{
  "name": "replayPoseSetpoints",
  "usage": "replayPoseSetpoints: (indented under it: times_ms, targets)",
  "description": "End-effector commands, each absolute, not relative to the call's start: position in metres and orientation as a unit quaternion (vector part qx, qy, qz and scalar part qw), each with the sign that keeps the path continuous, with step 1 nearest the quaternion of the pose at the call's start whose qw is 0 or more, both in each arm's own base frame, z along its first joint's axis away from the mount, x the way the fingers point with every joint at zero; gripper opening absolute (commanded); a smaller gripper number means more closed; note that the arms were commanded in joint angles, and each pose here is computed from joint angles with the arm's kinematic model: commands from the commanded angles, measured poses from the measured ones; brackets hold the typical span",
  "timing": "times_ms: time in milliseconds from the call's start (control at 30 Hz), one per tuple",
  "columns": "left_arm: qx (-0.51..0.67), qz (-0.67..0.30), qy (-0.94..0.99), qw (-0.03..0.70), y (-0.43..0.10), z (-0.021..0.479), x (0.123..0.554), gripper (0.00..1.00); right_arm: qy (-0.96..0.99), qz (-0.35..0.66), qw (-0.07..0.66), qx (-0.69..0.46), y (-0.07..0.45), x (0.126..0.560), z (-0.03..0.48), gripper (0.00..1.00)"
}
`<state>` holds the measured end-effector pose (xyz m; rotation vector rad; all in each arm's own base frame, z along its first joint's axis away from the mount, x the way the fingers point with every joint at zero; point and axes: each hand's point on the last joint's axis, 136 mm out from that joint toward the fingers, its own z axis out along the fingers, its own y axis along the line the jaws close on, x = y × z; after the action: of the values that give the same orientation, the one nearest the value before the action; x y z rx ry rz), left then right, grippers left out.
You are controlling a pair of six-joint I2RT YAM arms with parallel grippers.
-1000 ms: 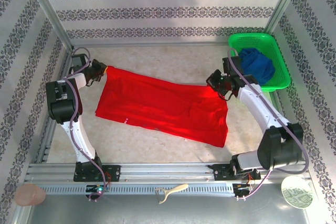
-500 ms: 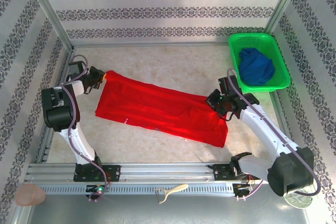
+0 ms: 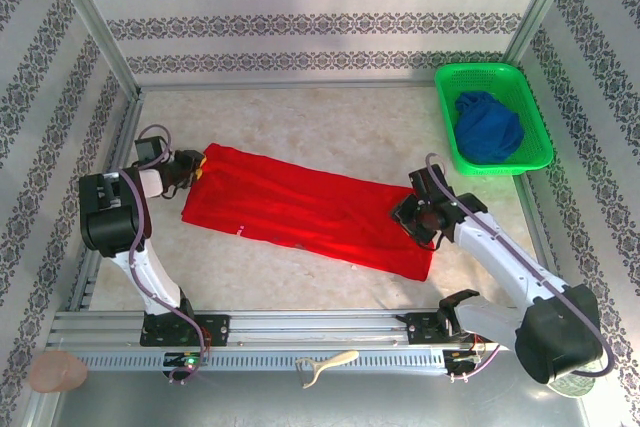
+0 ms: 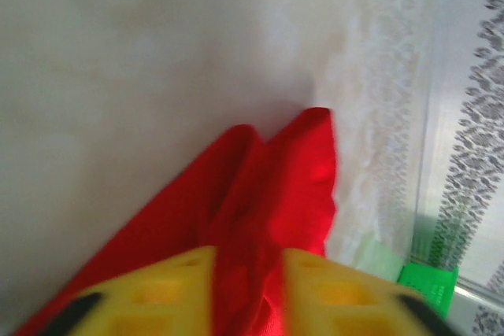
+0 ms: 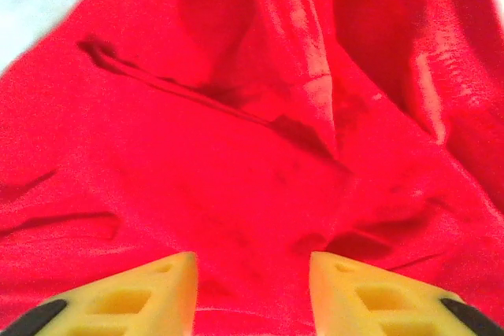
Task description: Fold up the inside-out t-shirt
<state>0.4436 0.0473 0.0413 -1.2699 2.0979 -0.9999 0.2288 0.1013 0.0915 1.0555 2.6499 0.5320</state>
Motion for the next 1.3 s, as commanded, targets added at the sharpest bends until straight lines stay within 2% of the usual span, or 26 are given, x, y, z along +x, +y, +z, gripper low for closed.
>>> replayPoseSetpoints:
  times_ms: [0,67,100,200,300,467,567,700,1100,1167,1267]
  targets:
    - [-0.467,-0.355,0.754,0.294,0.07,0.067,0.443,0.49,0.899,0.152,0.139,0.387,0.083,0.22,0.096,0.47]
    - [-0.453,-0.342,0.76,0.315,0.076,0.084,0.445,0.58,0.895,0.158,0.156,0.387,0.078,0.23,0.107,0.48]
    - [-0.441,-0.338,0.764,0.327,0.077,0.095,0.448,0.6,0.895,0.161,0.161,0.384,0.077,0.236,0.112,0.49]
    - [-0.402,-0.344,0.774,0.347,0.072,0.127,0.463,0.61,0.905,0.179,0.161,0.352,0.084,0.266,0.12,0.49]
    - [-0.341,-0.373,0.795,0.335,0.04,0.148,0.487,0.6,0.927,0.194,0.139,0.29,0.105,0.305,0.116,0.5]
    - [-0.283,-0.408,0.821,0.283,-0.022,0.138,0.515,0.6,0.955,0.19,0.102,0.203,0.149,0.361,0.094,0.5]
    - [-0.276,-0.398,0.837,0.255,-0.037,0.115,0.519,0.6,0.965,0.178,0.088,0.173,0.169,0.381,0.082,0.49]
    - [-0.283,-0.37,0.853,0.236,-0.032,0.089,0.511,0.6,0.972,0.152,0.077,0.164,0.174,0.386,0.065,0.49]
    - [-0.285,-0.338,0.876,0.195,-0.03,0.044,0.491,0.6,0.983,0.104,0.036,0.149,0.162,0.354,0.028,0.47]
    - [-0.286,-0.336,0.877,0.192,-0.029,0.039,0.489,0.6,0.983,0.105,0.032,0.146,0.164,0.352,0.026,0.41]
    - [-0.289,-0.334,0.877,0.188,-0.029,0.033,0.486,0.59,0.983,0.11,0.031,0.143,0.165,0.349,0.027,0.06]
